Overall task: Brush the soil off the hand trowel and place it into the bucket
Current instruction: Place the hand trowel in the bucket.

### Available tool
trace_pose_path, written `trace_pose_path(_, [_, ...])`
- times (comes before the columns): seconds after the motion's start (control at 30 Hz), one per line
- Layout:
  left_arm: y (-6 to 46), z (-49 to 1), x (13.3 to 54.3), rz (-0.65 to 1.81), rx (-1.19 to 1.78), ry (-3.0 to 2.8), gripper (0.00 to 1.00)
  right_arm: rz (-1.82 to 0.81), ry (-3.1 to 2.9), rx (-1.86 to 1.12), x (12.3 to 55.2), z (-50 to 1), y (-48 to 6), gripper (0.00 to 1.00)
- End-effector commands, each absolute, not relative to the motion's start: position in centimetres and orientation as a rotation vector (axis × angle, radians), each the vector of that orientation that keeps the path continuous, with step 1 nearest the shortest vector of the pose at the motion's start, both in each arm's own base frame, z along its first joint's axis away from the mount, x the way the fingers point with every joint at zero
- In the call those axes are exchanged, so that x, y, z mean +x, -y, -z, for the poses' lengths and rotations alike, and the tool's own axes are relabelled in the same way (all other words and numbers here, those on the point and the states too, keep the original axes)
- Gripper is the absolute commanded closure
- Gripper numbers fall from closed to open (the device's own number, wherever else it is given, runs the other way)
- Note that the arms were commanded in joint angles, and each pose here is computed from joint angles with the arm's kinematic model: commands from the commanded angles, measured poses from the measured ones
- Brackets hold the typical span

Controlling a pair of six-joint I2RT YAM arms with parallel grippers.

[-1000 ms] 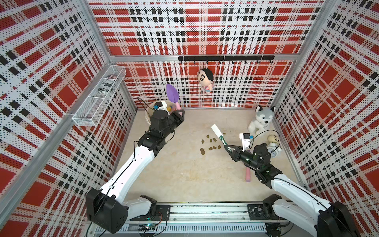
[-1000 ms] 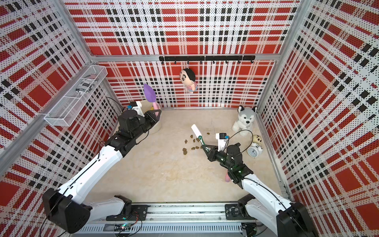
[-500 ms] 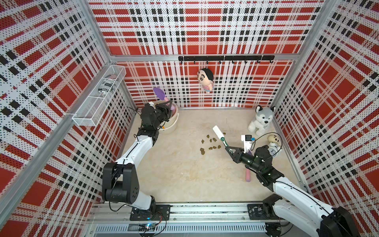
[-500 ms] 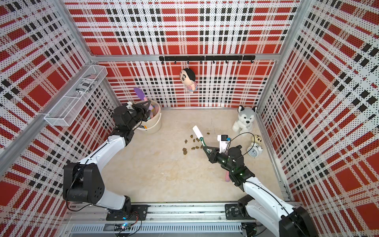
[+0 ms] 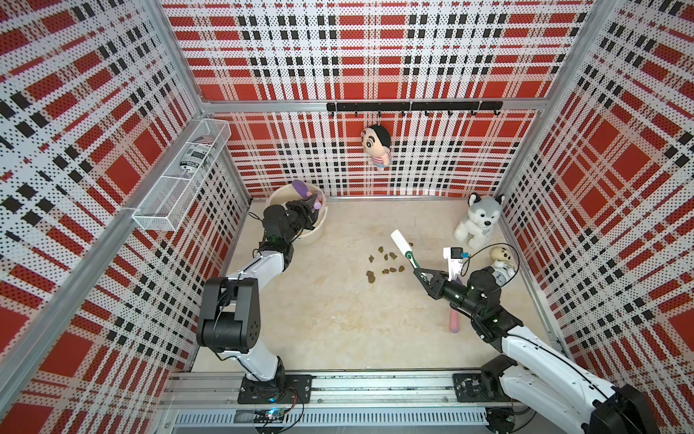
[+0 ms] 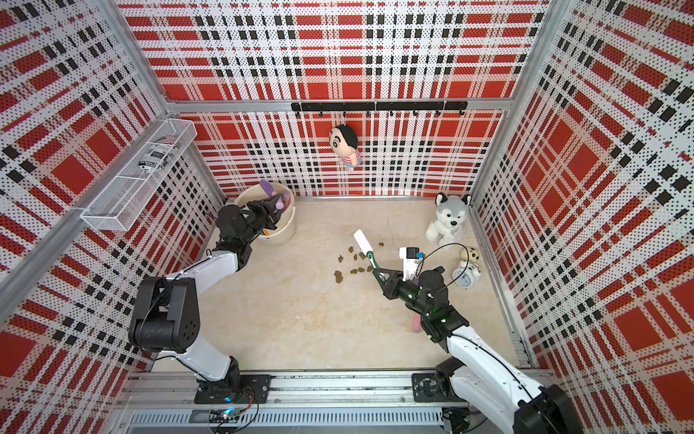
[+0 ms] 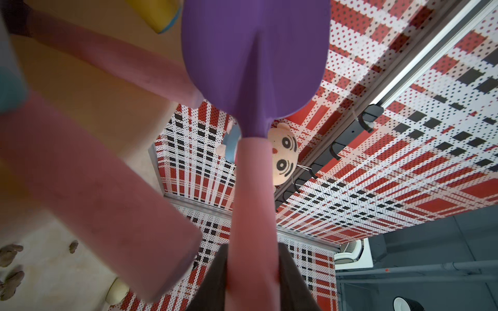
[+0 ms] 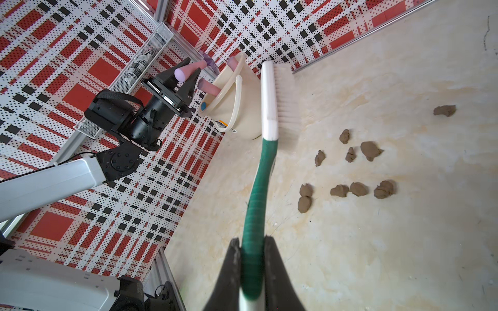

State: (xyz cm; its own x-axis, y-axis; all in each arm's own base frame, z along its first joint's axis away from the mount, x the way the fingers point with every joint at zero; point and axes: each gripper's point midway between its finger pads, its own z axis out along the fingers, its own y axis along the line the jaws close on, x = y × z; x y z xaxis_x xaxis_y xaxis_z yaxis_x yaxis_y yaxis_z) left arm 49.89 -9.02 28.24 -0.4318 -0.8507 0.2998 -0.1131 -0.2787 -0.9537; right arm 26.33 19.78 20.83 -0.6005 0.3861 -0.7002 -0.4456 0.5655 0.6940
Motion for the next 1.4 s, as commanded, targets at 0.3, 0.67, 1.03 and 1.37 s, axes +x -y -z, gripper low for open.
trace_pose_path(0.3, [4.9,-31.7,48.8,1.606,-1.045,-1.318,0.31,-1.148,-1.86,-0.062,26.7,-22.2,-19.8,1.0])
trace_pose_path(0.67, [6.3,-36.3,44.6,1.217,-0.826,-1.45,0.3,-1.103,-1.891,0.003,27.1,-22.3,-19.1,1.0])
trace_pose_path(1.03, [23.5,-35.3,34.6,0.92,-0.46,-1.715,0.37,-0.833,-1.957,0.243,30.0,-22.2,-14.5,1.0])
trace_pose_path(1.37, [39.3,-26.8,26.5,0.946,-0.162,-2.013,0.38,-0.72,-1.955,0.531,30.6,-21.4,-7.8,1.0])
